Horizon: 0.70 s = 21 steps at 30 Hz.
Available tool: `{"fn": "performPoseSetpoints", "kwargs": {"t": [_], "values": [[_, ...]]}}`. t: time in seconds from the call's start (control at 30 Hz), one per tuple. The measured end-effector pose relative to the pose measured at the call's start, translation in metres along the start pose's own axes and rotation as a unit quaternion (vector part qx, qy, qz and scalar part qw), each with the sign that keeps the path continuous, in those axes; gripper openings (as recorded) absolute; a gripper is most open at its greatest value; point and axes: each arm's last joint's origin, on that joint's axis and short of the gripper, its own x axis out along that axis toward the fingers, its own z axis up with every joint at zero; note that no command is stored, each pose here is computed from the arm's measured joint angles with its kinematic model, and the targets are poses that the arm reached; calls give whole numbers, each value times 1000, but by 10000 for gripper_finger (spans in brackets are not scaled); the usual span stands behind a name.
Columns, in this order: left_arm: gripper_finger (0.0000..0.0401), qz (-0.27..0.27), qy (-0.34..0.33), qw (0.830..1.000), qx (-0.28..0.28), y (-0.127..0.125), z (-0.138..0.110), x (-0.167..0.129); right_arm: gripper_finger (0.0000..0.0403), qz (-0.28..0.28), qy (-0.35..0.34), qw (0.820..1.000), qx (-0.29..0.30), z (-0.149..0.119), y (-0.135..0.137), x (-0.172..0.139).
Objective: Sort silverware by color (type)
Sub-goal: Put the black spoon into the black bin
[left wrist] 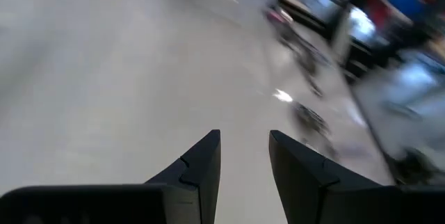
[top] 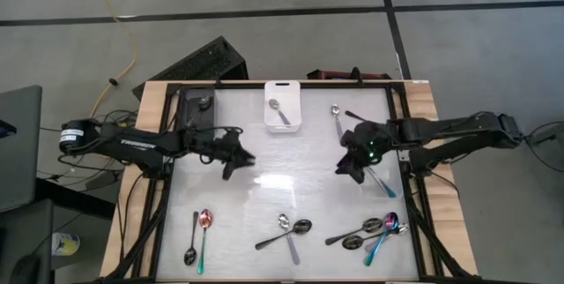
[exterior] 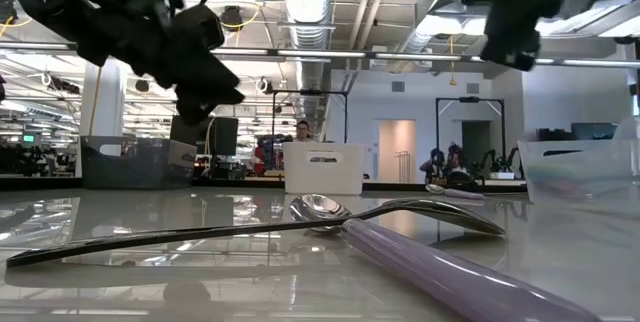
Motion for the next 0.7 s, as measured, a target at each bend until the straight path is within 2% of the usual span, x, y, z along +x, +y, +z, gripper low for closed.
{"fn": "performPoseSetpoints", "kwargs": {"t": [0.2, 0.4, 0.57, 0.7], "values": [[108, -83, 54, 995, -11, -34, -16, 7, 171, 15, -34, 996, -84, 7, 12, 22], [108, -145, 121, 982, -3, -86, -25, 12, 171, 7, -19, 995, -94, 9, 10, 44], [108, -117, 109, 985, 66, -135, -16, 17, 171, -3, -3, 996, -91, 8, 7, 57], [108, -74, 90, 985, 128, -159, -13, 34, 171, -4, 0, 996, -91, 8, 6, 60]]}}
